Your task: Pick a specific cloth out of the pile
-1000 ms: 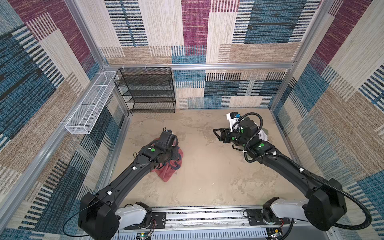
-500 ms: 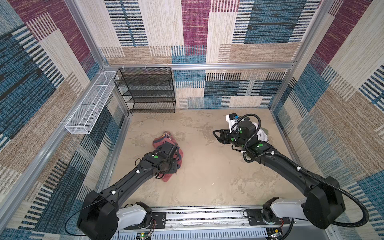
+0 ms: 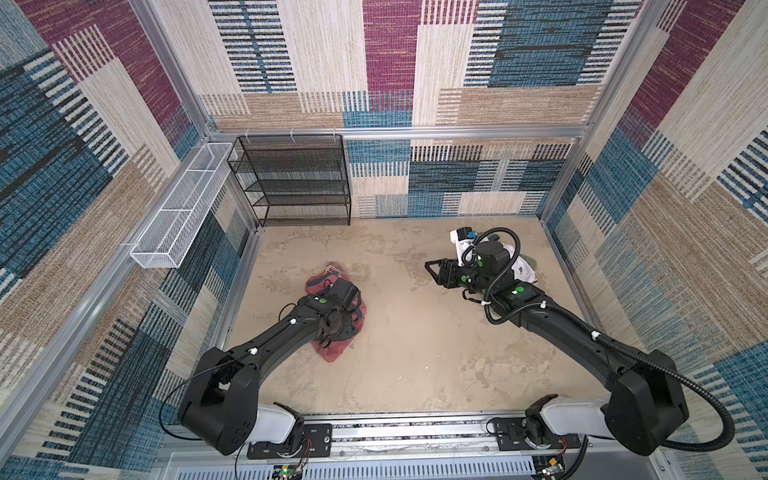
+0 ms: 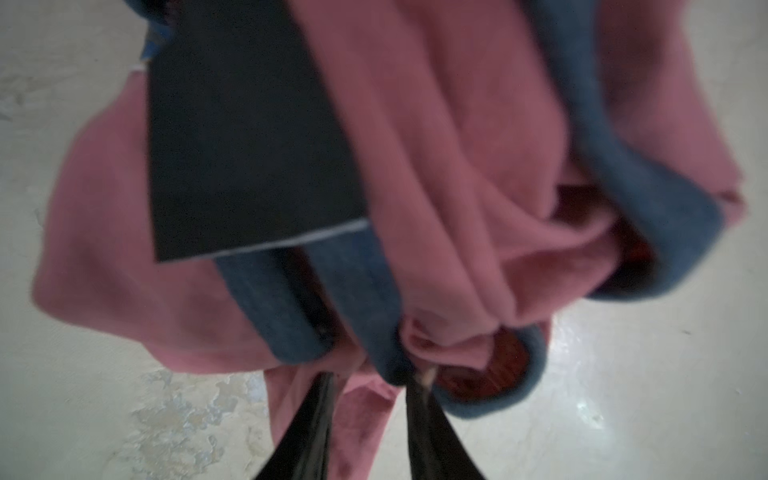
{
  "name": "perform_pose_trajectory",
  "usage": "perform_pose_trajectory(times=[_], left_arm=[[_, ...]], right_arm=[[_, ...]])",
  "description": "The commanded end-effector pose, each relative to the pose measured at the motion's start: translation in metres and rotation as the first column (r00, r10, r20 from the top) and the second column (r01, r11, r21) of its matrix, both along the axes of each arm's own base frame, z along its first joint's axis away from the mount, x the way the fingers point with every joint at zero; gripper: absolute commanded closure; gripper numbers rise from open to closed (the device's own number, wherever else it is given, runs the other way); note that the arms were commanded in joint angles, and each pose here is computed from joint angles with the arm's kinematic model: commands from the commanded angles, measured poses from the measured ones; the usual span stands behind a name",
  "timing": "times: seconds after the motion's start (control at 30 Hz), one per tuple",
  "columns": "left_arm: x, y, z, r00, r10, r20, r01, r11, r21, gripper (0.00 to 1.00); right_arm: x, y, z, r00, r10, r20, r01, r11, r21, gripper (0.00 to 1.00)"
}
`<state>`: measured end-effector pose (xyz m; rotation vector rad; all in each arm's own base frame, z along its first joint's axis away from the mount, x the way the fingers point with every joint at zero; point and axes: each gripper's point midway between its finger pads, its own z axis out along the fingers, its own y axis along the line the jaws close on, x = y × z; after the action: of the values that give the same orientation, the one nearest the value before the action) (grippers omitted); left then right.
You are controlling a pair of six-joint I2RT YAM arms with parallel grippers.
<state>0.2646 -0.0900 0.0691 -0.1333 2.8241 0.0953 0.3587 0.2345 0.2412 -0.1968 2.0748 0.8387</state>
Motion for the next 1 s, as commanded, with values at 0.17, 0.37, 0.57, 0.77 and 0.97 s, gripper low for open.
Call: perform_pose_trajectory(times=[0.17, 0.37, 0.57, 0.77, 0.97], left_arm=[[0.020, 0.037, 0.012, 0.994, 0.102, 0.048, -0.102, 0.995, -0.003, 0.68], [0.024, 0.038, 0.041, 0.991, 0.090, 0.097, -0.088, 0.996, -0.026, 0.69], [0.029, 0.005, 0.063, 0.981, 0.041, 0.189, -0.010, 0.987, -0.162, 0.68], [0.053, -0.020, 0.054, 0.977, 0.030, 0.213, 0.025, 0.967, -0.254, 0.68], [0.079, -0.022, 0.034, 0.978, 0.051, 0.204, -0.001, 0.971, -0.239, 0.69]], right_arm=[[0.005, 0.002, 0.010, 0.999, 0.000, 0.042, 0.000, 1.000, 0.005, 0.43], [0.007, 0.000, 0.010, 0.999, -0.004, 0.045, 0.004, 1.000, 0.002, 0.43], [0.009, 0.004, 0.005, 0.999, 0.006, 0.035, -0.006, 1.000, 0.004, 0.43], [0.011, 0.006, 0.003, 0.999, 0.014, 0.033, -0.014, 1.000, 0.002, 0.43], [0.014, 0.005, -0.004, 1.000, 0.008, 0.015, -0.008, 1.000, -0.001, 0.43]])
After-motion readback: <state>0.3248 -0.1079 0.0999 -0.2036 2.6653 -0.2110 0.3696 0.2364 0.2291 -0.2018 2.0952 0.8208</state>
